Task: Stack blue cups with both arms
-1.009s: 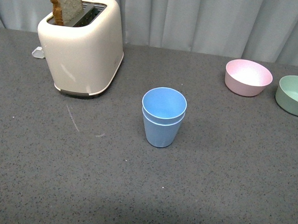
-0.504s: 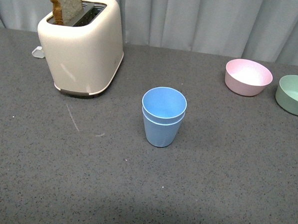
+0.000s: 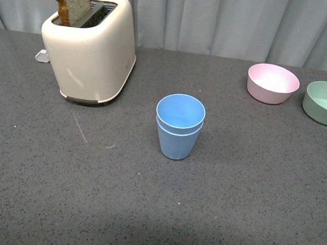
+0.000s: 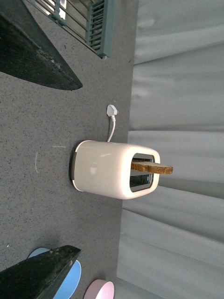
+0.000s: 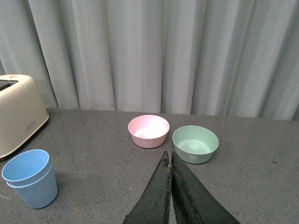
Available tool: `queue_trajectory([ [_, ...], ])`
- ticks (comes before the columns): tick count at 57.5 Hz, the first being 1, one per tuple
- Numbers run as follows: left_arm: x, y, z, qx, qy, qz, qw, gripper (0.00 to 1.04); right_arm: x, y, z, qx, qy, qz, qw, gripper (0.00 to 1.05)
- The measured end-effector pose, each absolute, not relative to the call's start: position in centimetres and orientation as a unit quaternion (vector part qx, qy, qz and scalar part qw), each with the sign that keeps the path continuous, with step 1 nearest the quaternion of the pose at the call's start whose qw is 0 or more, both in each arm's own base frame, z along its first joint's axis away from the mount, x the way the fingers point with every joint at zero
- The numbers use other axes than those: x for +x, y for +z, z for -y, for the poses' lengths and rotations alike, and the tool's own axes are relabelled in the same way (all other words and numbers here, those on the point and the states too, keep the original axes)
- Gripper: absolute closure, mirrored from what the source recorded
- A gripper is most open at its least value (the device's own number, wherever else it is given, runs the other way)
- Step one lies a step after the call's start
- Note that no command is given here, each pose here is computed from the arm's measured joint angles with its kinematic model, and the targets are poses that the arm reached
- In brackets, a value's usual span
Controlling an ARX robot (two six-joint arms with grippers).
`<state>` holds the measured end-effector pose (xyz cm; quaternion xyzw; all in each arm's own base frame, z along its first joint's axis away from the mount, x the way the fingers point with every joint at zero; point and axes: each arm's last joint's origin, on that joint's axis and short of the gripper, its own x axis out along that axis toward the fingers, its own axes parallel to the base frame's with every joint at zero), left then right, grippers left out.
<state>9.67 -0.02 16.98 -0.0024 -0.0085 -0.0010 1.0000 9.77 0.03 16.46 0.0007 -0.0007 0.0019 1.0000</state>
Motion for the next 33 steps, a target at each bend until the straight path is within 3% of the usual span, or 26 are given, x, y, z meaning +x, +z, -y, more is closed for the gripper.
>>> queue_trajectory([
  [25,9.67,16.98,0.02,-0.002,-0.001,0.008,1.000,0.07,9.77,16.46,-0.03,0.001,0.002,0.001,1.000,0.13],
  [28,9.67,16.98,0.02,-0.002,-0.001,0.008,1.000,0.07,9.77,16.46,-0.03,0.001,0.002,0.001,1.000,0.08],
  [33,9.67,16.98,0.02,-0.002,-0.001,0.008,1.000,0.07,9.77,16.46,-0.03,0.001,0.002,0.001,1.000,0.10],
])
